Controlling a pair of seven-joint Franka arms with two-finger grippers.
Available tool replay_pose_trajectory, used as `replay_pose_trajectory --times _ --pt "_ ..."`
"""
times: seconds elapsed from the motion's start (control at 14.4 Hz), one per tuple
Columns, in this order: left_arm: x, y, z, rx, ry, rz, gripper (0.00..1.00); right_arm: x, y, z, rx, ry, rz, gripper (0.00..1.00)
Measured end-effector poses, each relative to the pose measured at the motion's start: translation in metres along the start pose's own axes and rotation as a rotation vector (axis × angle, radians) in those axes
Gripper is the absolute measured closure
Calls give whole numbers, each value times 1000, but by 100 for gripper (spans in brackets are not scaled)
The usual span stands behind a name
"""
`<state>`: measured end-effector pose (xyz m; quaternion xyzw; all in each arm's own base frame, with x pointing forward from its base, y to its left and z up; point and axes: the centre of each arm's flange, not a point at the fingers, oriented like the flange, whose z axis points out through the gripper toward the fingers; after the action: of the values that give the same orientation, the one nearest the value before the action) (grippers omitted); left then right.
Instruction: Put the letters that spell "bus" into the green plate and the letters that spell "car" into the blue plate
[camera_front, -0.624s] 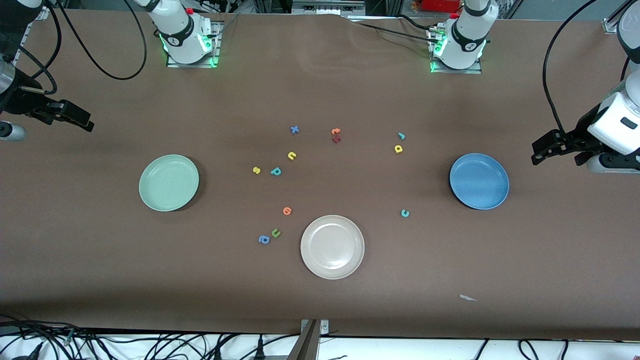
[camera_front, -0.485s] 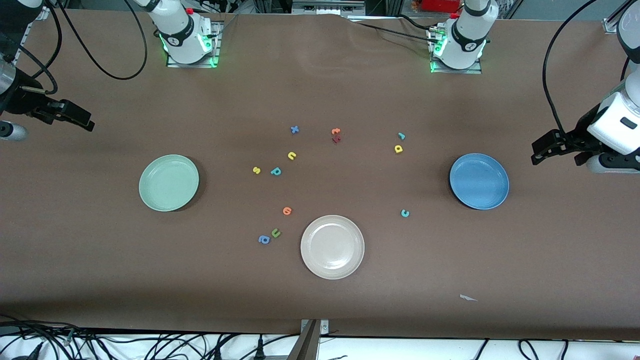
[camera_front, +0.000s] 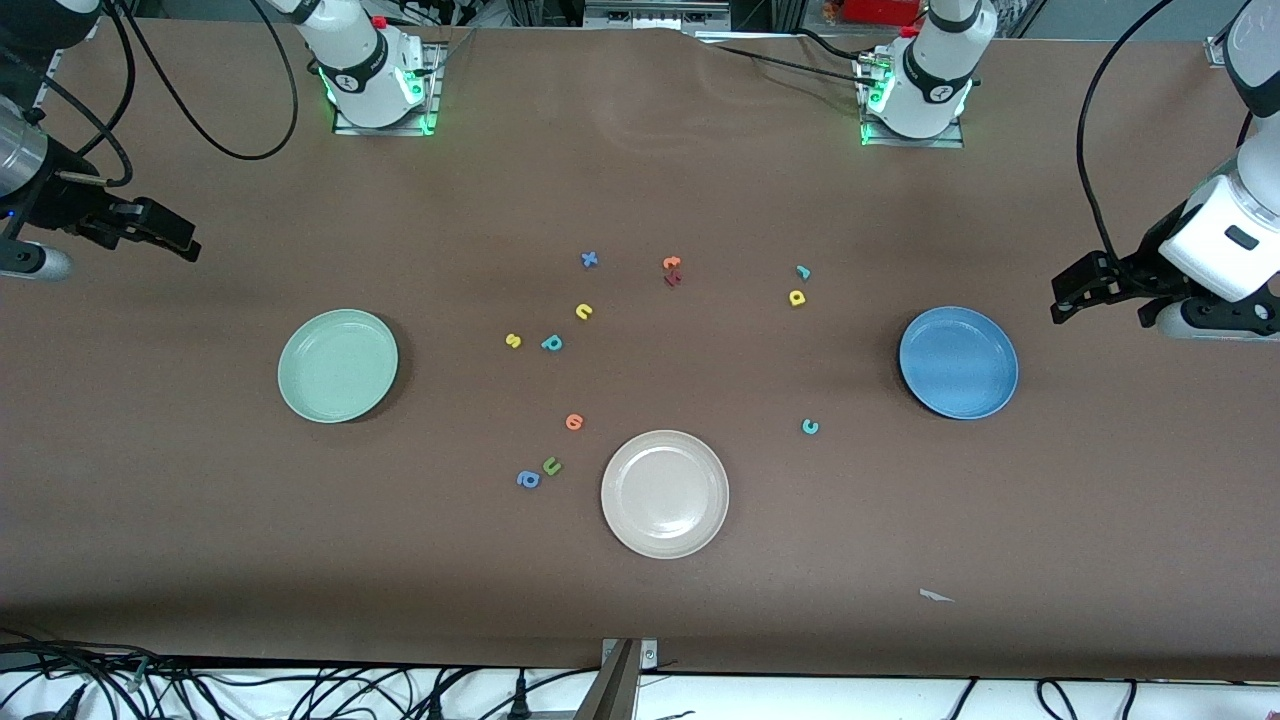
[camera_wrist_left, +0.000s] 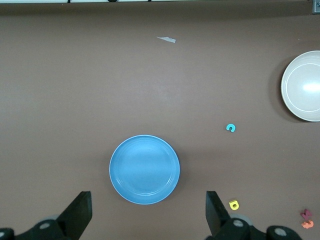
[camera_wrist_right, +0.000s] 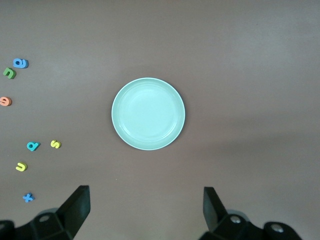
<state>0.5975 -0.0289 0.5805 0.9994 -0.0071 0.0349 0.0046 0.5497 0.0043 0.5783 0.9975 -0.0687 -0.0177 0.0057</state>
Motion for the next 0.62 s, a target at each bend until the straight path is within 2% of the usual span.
replay_pose_trajectory --times 0.62 --pt "0 -5 0 1 -2 -8 0 0 0 0 0 -2 -2 0"
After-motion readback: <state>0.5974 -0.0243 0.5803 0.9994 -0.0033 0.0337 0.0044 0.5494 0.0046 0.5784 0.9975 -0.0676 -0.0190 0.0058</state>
